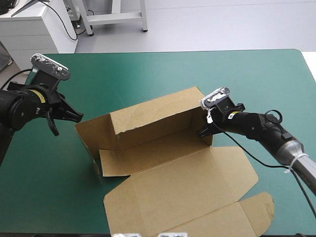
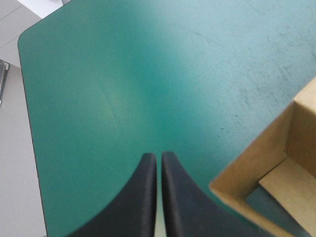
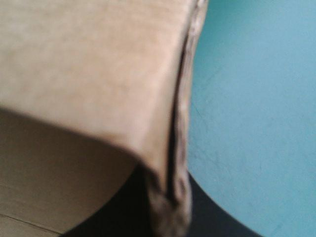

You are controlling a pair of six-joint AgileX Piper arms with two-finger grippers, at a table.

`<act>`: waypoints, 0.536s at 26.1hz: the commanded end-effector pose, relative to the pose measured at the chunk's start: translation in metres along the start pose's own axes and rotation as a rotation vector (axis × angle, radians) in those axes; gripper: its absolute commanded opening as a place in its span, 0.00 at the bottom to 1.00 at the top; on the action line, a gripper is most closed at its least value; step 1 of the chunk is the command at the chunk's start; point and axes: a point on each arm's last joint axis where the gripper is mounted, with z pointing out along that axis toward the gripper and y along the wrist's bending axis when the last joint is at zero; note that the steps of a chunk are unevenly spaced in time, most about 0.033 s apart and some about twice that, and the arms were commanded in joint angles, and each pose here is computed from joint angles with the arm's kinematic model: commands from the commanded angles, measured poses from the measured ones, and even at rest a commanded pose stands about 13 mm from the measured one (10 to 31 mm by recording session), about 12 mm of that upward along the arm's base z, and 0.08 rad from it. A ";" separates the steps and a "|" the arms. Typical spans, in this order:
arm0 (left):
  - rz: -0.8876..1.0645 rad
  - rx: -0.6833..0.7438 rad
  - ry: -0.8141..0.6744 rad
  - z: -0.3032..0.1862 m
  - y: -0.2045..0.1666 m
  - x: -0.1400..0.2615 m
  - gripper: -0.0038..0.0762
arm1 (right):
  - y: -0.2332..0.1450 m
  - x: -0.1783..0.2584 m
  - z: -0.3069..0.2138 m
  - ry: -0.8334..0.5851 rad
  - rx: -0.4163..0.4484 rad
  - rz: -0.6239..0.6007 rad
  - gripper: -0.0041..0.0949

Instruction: Fold the box

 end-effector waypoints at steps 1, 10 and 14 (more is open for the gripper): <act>-0.022 -0.027 -0.091 -0.017 0.006 -0.005 0.06 | -0.005 -0.014 -0.028 0.071 0.066 0.025 0.02; -0.027 -0.033 -0.101 -0.017 0.007 -0.006 0.06 | -0.017 -0.027 -0.051 0.319 0.161 0.044 0.02; -0.026 -0.036 -0.107 -0.017 0.007 -0.006 0.06 | -0.028 -0.038 -0.016 0.348 0.183 0.098 0.02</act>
